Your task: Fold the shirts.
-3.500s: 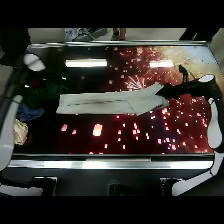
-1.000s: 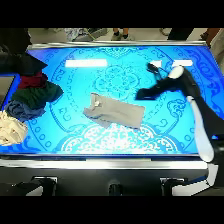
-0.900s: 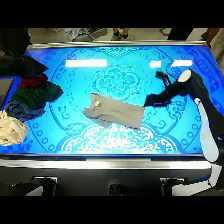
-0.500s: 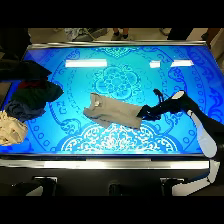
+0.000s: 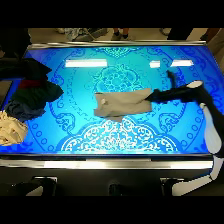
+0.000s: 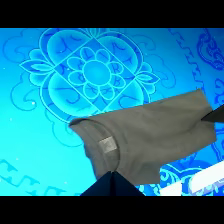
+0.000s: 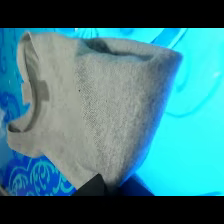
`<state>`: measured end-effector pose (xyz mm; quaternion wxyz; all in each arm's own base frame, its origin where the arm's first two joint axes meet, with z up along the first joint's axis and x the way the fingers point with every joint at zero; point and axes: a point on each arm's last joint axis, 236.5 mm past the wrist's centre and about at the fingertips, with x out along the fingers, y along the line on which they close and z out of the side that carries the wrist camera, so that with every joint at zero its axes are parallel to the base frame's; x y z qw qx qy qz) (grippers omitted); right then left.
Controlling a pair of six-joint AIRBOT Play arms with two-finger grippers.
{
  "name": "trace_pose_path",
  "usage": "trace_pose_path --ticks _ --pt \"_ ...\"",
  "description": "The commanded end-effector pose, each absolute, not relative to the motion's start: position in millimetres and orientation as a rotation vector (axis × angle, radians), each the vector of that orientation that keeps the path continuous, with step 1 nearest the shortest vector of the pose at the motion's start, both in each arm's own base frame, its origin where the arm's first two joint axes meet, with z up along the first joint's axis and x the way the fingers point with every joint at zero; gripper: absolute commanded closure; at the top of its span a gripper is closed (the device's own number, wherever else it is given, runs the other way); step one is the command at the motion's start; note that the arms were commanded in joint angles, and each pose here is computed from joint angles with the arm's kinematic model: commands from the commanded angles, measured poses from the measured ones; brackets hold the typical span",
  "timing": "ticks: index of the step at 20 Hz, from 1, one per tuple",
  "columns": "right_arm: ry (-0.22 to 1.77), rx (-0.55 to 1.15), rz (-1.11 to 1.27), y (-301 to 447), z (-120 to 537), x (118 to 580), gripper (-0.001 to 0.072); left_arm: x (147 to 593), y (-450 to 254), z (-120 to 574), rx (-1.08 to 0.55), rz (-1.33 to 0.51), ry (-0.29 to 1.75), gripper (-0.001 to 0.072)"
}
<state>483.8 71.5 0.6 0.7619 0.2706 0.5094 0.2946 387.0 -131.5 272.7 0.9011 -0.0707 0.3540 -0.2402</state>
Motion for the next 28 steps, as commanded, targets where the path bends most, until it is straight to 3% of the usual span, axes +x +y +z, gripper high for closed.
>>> trace_pose_path --ticks 1,4,7,9,12,14,19,23,28 --pt "0.957 0.633 0.499 -35.4 51.2 497.2 0.0672 386.9 -131.5 272.5 -0.147 -0.497 0.733 0.0678" --pt "0.892 0.669 0.324 -131.5 68.8 467.9 0.0671 387.0 -131.4 272.6 -0.147 -0.497 0.733 0.0678" --pt "0.918 0.710 0.140 -212.5 67.9 410.8 0.0671 386.9 -131.5 272.5 -0.147 -0.497 0.733 0.0678" --pt "0.983 0.740 0.003 -253.0 57.2 366.3 0.0671 386.9 -131.5 272.5 -0.147 -0.497 0.733 0.0678" --pt "1.257 0.719 -0.225 -288.7 19.8 277.5 0.0670 386.6 -131.6 272.3 -0.147 -0.498 0.734 0.0678" --pt "1.344 0.743 -0.333 -289.6 -2.1 242.2 0.0670 386.5 -131.5 271.9 -0.147 -0.498 0.736 0.0678" --pt "1.389 0.902 -0.427 -234.7 -57.5 207.3 0.0670 386.5 -131.6 271.9 -0.147 -0.498 0.736 0.0677" --pt "1.495 0.833 -0.477 -226.4 -72.7 171.1 0.0669 386.3 -131.5 271.7 -0.146 -0.498 0.737 0.0678" --pt "1.546 0.789 -0.497 -230.8 -74.1 157.5 0.0668 386.3 -131.5 271.7 -0.146 -0.498 0.737 0.0678"
